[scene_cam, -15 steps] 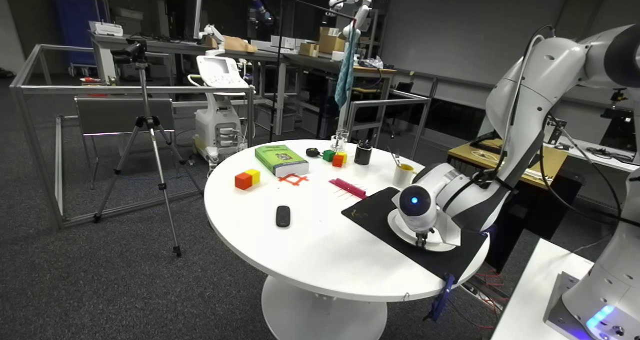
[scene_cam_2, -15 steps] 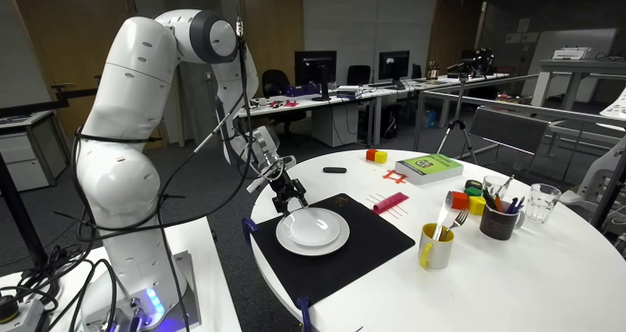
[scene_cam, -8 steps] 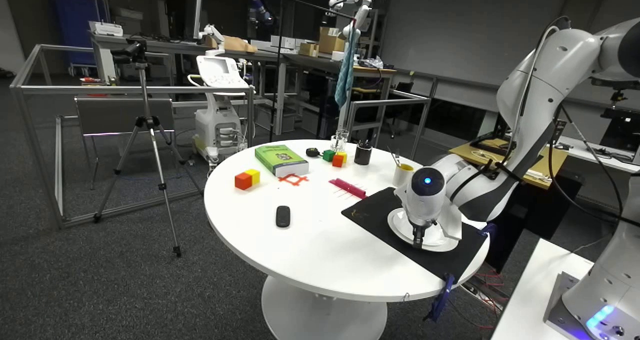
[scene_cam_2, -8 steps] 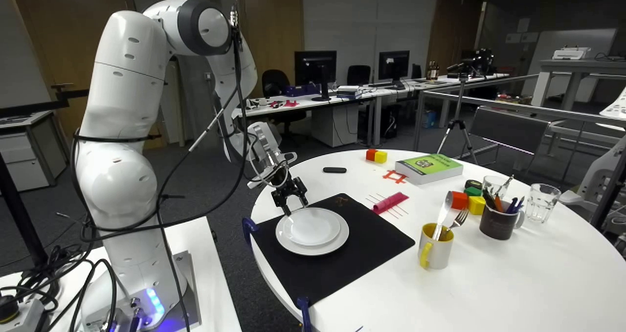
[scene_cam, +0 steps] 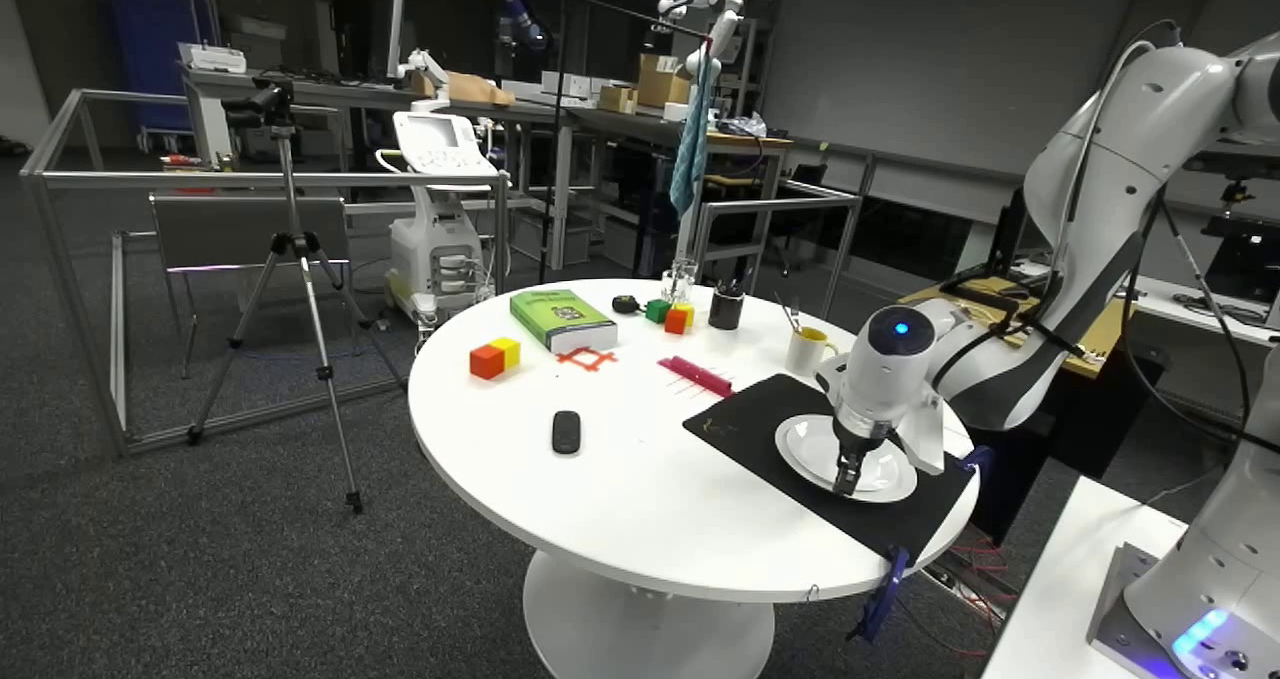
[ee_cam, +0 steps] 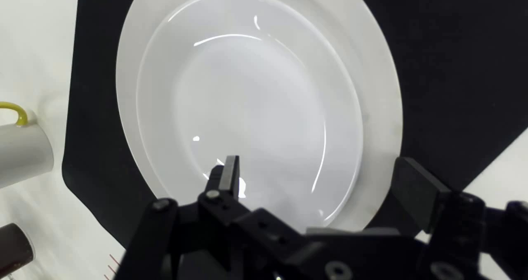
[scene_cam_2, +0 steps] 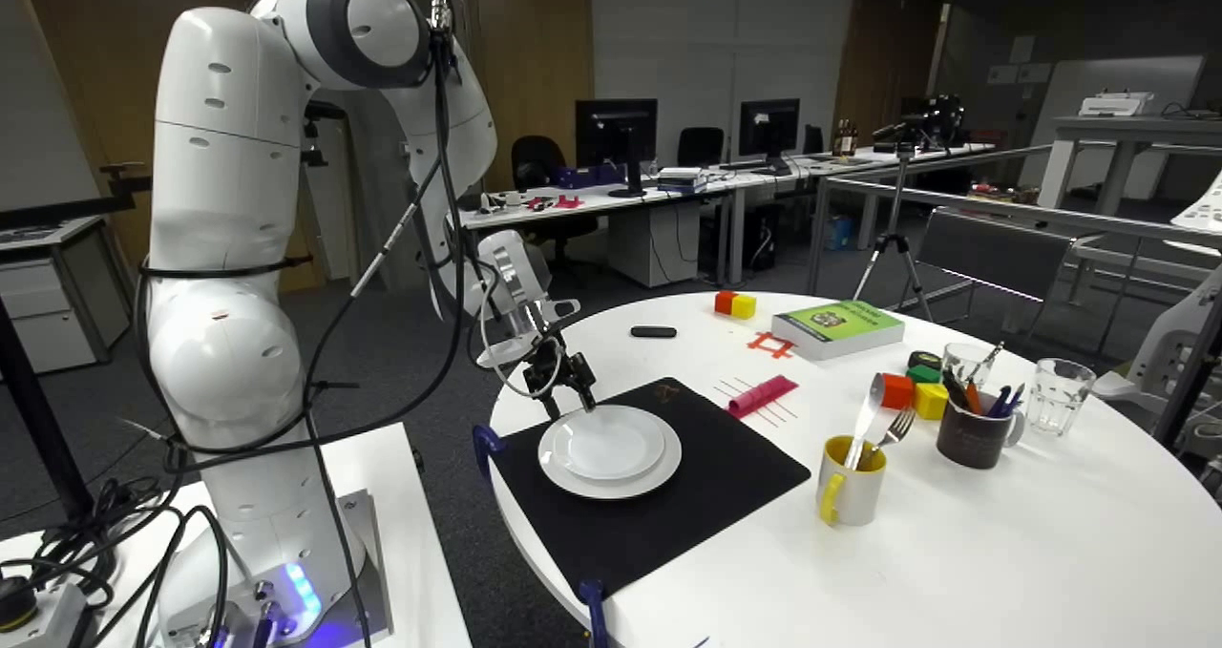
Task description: Pick up the smaller white plate and put it on the other white plate
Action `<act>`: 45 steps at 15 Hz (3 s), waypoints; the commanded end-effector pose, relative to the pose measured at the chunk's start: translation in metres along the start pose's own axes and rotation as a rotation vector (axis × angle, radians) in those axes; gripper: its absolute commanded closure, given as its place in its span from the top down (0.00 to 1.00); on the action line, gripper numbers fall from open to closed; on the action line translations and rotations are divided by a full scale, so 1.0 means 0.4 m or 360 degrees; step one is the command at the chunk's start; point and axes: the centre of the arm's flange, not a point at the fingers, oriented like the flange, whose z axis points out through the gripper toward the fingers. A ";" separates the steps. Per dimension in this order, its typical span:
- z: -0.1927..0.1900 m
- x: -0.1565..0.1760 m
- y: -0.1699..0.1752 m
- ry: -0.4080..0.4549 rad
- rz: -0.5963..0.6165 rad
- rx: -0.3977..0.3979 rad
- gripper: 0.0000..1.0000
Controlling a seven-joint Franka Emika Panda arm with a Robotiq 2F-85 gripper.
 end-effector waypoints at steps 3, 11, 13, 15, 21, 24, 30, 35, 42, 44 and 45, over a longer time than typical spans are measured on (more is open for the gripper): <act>-0.092 -0.110 0.093 0.0096 0.0210 0.0092 1.00; -0.210 -0.170 0.194 0.0124 0.0510 0.0091 1.00; -0.241 -0.184 0.213 0.0135 0.0584 0.0090 1.00; -0.282 -0.203 0.232 0.0153 0.0656 0.0071 1.00; -0.405 -0.228 0.291 0.0146 0.0812 -0.0038 1.00; -0.470 -0.242 0.323 0.0130 0.0888 -0.0083 1.00; -0.613 -0.303 0.368 0.0126 0.1020 -0.0178 1.00; -0.703 -0.356 0.408 0.0096 0.1091 -0.0251 1.00; -0.806 -0.448 0.465 0.0158 0.1223 -0.0285 1.00; -0.832 -0.469 0.473 0.0206 0.1250 -0.0280 1.00; -0.844 -0.476 0.475 0.0227 0.1255 -0.0276 1.00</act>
